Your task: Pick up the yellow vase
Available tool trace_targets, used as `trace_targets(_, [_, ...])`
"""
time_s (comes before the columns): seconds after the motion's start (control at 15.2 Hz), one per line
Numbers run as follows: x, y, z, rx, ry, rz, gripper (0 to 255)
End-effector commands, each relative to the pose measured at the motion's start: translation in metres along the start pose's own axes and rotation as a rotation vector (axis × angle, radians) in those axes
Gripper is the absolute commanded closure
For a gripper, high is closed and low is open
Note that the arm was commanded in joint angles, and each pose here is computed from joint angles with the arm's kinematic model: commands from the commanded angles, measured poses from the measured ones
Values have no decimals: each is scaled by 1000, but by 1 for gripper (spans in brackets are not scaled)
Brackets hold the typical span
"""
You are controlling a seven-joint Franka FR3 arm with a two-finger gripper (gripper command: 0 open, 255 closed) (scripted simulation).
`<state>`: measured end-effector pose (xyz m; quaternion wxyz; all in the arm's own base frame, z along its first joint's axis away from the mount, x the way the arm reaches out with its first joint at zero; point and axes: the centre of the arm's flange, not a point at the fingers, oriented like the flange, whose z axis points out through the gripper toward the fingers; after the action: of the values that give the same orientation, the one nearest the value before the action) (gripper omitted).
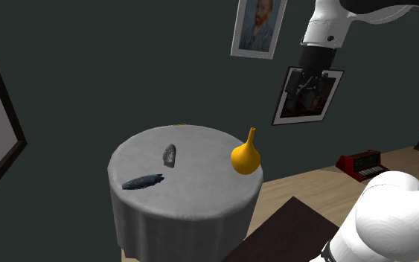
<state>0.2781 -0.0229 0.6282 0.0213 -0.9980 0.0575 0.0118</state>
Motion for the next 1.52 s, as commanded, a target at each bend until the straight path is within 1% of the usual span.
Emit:
trace_targets(0.0, [0, 0, 0, 0, 0, 0, 0])
trace_targets(1.45, [175, 152, 154, -20, 105, -48, 0])
